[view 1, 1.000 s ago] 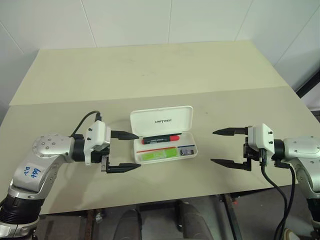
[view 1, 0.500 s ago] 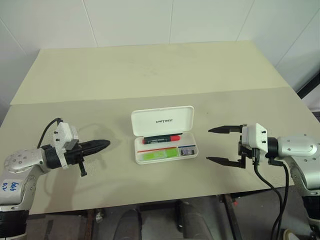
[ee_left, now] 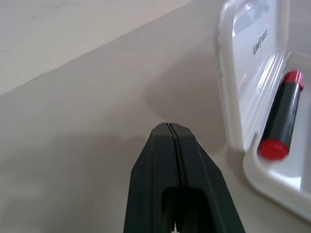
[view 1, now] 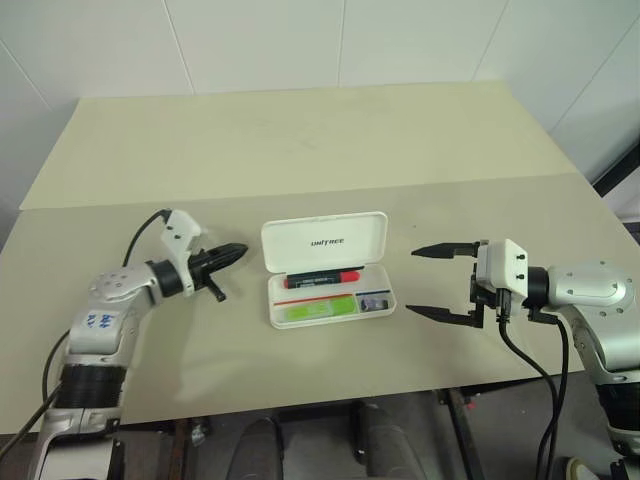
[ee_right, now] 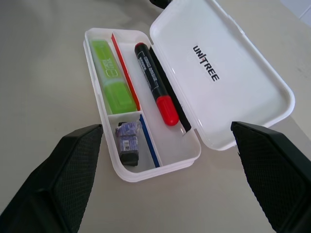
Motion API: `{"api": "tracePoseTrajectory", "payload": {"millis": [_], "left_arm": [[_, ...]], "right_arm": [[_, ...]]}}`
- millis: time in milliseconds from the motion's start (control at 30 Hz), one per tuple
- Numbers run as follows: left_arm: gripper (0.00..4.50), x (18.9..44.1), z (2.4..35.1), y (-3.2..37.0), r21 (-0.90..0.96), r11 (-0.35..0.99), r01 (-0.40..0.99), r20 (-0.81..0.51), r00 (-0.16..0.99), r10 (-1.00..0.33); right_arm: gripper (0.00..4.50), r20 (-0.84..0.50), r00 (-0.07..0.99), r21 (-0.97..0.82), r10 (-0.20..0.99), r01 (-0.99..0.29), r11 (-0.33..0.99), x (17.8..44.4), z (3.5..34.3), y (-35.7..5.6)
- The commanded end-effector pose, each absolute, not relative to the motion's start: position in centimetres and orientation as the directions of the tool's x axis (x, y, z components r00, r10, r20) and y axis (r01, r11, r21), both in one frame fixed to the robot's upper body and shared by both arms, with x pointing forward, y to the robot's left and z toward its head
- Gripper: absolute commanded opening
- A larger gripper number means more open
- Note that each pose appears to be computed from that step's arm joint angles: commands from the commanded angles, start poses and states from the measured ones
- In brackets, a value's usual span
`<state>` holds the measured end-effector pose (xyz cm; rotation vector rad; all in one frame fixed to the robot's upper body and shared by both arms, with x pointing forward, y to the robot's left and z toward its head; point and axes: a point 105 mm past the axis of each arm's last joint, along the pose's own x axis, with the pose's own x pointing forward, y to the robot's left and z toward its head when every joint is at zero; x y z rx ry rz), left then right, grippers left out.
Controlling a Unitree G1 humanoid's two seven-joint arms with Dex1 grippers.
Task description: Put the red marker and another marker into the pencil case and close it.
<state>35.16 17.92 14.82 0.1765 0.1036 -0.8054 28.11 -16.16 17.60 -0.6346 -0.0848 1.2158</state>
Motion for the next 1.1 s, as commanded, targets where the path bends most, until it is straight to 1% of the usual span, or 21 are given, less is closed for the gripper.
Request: {"api": "tracePoseTrajectory", "payload": {"millis": [33,167,267,433,533,600,733,833,967,1033,1100], "left_arm": [[0.02,35.6,15.8,16.7,0.129,0.649,0.75,-0.133,0.662,-0.738],[0.02,34.7,16.6,15.2,0.126,0.575,0.808,-0.117,0.588,-0.8],[0.02,33.2,17.2,14.4,0.121,0.485,0.866,-0.099,0.497,-0.862],[0.02,31.2,17.5,13.7,0.144,0.358,0.922,-0.105,0.374,-0.921],[0.02,29.9,17.6,12.9,0.169,0.255,0.952,-0.13,0.278,-0.952],[0.02,29.4,17.5,12.6,0.178,0.216,0.96,-0.143,0.242,-0.96],[0.02,28.6,16.3,12.0,0.204,0.107,0.973,-0.248,0.157,-0.956],[0.02,28.6,15.7,11.2,0.197,0.077,0.977,-0.28,0.131,-0.951],[0.02,28.8,14.6,10.2,0.176,0.064,0.982,-0.314,0.118,-0.942],[0.02,28.7,14.2,10.0,0.165,0.049,0.985,-0.331,0.102,-0.938],[0.02,29.1,13.7,9.8,0.169,0.056,0.984,-0.351,0.113,-0.93]], "right_arm": [[4.5,-0.237,0.372,-0.524,0.897,-0.827,0.204,27.9,18.3,-15.8],[4.5,-0.229,0.38,-0.524,0.896,-0.824,0.216,27.9,18.3,-15.8],[4.5,-0.226,0.387,-0.523,0.894,-0.822,0.224,27.9,18.3,-15.8],[4.5,-0.22,0.397,-0.521,0.891,-0.82,0.237,27.8,18.2,-15.8],[4.5,-0.213,0.403,-0.521,0.89,-0.818,0.246,27.8,18.2,-15.8],[4.5,-0.211,0.405,-0.52,0.89,-0.817,0.249,27.8,18.2,-15.8],[4.5,-0.202,0.41,-0.515,0.889,-0.817,0.26,27.7,18.5,-15.8],[4.5,-0.183,0.412,-0.503,0.893,-0.82,0.275,27.4,18.9,-15.8],[4.5,-0.029,0.416,-0.407,0.909,-0.835,0.37,27.0,21.9,-15.7],[4.5,-0.018,0.397,-0.358,0.918,-0.86,0.365,26.4,22.4,-15.7],[4.5,-0.02,0.381,-0.332,0.925,-0.875,0.353,25.8,22.5,-15.4]]}}
